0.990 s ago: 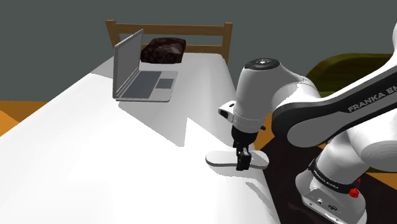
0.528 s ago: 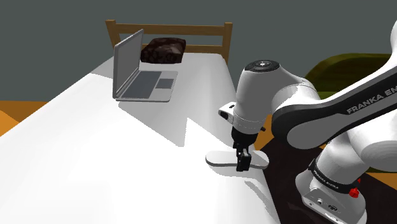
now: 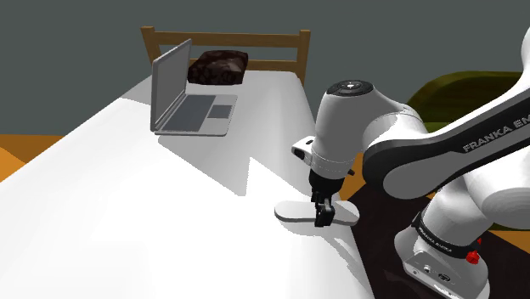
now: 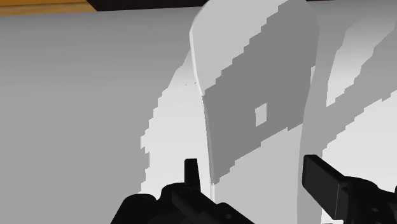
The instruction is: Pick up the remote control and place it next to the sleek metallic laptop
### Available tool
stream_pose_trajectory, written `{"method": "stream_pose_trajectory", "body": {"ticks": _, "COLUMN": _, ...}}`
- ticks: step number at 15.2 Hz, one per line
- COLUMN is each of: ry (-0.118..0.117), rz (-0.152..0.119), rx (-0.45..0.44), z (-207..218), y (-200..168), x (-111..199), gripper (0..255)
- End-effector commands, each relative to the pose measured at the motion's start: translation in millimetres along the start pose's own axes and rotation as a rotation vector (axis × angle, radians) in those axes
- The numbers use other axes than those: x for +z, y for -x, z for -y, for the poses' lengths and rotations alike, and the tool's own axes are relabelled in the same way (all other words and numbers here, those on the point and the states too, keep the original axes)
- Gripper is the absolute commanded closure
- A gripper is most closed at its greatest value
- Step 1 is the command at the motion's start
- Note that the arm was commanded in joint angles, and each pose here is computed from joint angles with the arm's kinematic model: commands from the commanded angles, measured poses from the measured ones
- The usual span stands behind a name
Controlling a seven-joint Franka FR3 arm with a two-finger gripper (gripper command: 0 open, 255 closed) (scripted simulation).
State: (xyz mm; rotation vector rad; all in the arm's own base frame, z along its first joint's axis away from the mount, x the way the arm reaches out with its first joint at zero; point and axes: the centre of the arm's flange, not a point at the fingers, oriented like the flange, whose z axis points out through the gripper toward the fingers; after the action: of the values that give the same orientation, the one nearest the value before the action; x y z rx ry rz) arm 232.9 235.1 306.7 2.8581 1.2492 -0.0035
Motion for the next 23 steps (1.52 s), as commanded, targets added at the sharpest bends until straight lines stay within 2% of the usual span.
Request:
{"method": "stream_pose_trajectory", "body": {"ticks": 1, "ry": 0.000, "rz": 0.000, "rx": 0.000, "z": 0.0, "y": -0.1, "x": -0.1, "gripper": 255}}
{"method": "stream_pose_trajectory", "body": {"ticks": 23, "ry": 0.000, "rz": 0.000, "rx": 0.000, "z": -2.1, "y": 1.2, "x": -110.9, "gripper": 255}}
